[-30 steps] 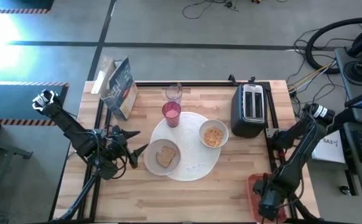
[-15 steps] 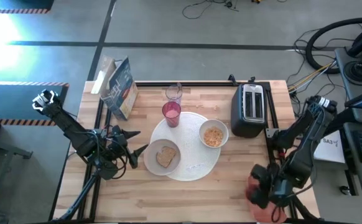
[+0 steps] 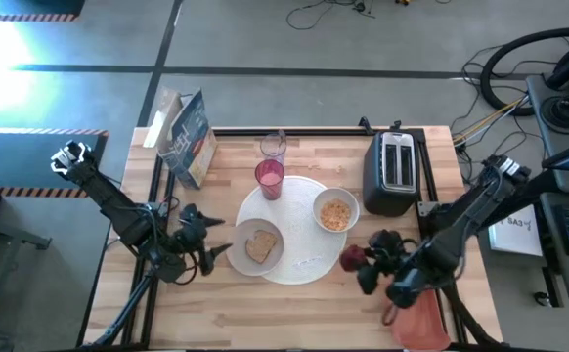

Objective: Arrange a breakfast setting
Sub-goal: Put the apple on the white table mat to the bottom of the brown plate

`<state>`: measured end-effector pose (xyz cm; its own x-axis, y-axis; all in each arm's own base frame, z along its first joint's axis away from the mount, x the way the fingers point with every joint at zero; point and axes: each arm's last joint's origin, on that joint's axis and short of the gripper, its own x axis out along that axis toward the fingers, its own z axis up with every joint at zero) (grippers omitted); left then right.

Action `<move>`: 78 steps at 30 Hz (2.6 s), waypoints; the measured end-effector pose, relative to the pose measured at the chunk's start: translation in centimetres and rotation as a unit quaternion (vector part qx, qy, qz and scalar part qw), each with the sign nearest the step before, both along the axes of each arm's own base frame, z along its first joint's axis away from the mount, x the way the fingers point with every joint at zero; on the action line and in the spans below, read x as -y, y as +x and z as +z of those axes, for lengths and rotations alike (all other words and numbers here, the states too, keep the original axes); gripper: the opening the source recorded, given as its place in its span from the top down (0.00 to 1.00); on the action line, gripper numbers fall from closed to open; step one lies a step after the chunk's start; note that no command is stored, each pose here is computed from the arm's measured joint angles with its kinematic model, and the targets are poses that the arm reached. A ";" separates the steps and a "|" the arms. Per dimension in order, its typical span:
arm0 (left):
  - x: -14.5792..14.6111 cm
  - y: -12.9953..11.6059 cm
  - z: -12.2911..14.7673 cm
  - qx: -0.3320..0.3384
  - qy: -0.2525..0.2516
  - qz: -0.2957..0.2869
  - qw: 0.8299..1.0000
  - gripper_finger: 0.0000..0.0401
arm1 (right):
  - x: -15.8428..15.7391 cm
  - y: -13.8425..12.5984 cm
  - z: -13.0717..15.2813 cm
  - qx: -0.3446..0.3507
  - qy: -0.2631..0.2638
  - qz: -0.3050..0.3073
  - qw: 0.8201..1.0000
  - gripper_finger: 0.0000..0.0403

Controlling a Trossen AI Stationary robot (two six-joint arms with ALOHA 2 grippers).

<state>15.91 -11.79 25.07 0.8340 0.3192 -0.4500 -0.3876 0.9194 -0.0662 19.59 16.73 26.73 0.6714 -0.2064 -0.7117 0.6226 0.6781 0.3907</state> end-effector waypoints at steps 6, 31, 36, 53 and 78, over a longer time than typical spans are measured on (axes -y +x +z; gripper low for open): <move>-0.3 -1.0 -1.2 -0.100 -0.061 -0.024 0.993 0.24 | 0.1 4.3 -1.4 0.047 -0.049 0.002 0.998 0.50; -0.4 -1.8 -10.2 -0.232 -0.133 0.043 0.963 0.24 | -0.7 8.7 1.2 0.091 -0.148 0.053 0.983 0.50; 0.3 -1.0 -11.2 -0.236 -0.118 0.026 0.964 0.24 | -0.7 8.7 1.2 0.091 -0.156 0.052 0.982 0.50; 1.1 1.6 -12.8 -0.234 -0.053 0.041 0.970 0.24 | -0.7 8.7 1.2 0.091 -0.157 0.053 0.982 0.48; -1.7 6.3 -11.9 -0.220 0.020 0.058 0.974 0.24 | -0.7 8.7 1.2 0.090 -0.156 0.052 0.982 0.48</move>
